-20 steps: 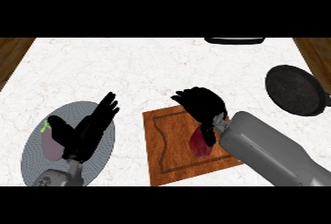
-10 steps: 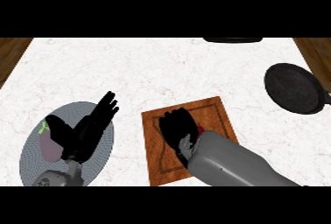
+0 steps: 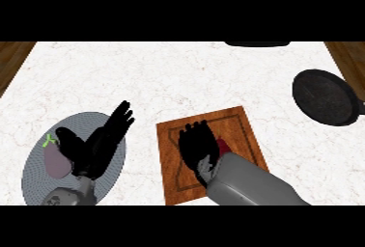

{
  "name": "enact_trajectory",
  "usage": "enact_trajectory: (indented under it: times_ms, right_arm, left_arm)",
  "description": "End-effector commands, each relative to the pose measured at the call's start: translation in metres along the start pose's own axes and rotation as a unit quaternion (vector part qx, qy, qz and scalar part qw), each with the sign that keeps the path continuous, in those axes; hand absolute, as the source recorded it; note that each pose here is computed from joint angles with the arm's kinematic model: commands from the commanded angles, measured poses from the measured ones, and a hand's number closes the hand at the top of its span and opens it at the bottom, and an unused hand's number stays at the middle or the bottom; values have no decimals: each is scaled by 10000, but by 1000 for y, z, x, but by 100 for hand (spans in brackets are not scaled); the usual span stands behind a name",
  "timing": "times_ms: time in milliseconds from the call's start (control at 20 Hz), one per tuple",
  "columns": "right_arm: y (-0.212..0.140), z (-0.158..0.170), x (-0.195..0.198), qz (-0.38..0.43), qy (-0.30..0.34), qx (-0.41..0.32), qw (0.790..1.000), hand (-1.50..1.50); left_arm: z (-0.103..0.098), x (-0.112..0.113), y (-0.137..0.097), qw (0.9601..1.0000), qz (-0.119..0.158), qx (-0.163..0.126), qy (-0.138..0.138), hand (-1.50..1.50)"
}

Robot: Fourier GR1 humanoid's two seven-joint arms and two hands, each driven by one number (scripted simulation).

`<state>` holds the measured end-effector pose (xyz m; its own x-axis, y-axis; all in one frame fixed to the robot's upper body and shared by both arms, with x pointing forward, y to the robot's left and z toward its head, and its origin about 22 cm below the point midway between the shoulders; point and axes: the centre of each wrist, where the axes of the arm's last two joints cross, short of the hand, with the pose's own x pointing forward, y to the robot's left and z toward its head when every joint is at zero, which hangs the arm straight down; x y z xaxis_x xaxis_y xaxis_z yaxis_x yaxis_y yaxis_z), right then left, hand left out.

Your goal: Pick the pear from the cutting board and place it in the pan

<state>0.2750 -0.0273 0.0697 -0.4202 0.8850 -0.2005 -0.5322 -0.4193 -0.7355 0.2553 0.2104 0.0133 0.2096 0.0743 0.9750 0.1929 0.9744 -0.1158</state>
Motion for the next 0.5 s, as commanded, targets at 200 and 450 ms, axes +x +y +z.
enact_trajectory:
  times_ms: [200,450]
  right_arm:
    - [24,-3,-3,310,594,-72,9977,-150]
    - [29,-18,-22,388,540,47,9978,-150]
  left_arm:
    - [0,2,16,9999,-21,24,114,0]
    - [4,16,-10,10000,-6,-8,23,0]
